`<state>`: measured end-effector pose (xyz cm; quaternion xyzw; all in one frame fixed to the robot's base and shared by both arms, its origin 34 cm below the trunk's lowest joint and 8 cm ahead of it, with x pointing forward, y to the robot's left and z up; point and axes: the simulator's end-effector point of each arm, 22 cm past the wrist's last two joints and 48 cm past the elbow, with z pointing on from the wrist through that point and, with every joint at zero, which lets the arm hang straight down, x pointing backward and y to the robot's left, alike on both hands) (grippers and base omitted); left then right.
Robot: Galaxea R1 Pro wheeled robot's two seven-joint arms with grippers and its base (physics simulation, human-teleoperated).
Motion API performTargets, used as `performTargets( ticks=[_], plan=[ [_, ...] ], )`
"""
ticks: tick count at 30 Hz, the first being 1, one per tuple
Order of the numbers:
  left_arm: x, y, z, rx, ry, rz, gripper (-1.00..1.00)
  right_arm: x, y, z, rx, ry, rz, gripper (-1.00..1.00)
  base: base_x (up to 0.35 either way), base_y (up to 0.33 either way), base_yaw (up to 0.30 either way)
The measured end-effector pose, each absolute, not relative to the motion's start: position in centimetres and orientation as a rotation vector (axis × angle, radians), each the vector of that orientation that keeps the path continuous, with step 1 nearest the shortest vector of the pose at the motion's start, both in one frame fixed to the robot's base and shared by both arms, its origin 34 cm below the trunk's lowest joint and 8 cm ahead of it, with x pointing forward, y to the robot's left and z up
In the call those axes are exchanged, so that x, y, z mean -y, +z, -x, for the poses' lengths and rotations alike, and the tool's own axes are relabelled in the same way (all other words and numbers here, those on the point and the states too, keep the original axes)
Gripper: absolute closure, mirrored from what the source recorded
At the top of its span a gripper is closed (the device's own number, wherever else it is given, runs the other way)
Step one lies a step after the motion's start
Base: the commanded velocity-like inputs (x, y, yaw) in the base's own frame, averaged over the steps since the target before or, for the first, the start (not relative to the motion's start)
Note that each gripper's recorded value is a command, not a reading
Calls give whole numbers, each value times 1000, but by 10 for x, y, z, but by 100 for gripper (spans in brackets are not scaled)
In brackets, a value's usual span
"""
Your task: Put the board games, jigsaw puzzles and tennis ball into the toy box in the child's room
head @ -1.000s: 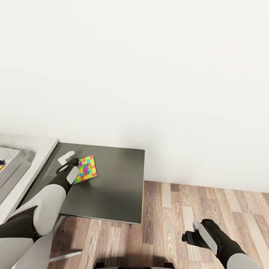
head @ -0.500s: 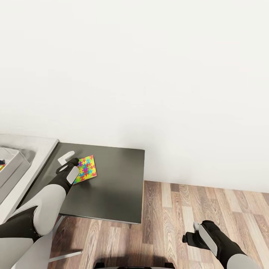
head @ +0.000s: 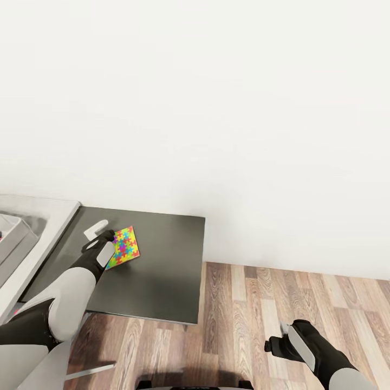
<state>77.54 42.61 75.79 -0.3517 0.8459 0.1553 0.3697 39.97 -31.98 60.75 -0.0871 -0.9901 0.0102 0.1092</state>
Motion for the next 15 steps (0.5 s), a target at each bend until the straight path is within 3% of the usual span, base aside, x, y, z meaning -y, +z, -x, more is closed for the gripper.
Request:
performTargets(
  ticks=[15],
  plan=[
    [-426,758,-776,-2170,397,905,-100,320,607,-400,2911,31,256,-100,-7,-10,0]
  ],
)
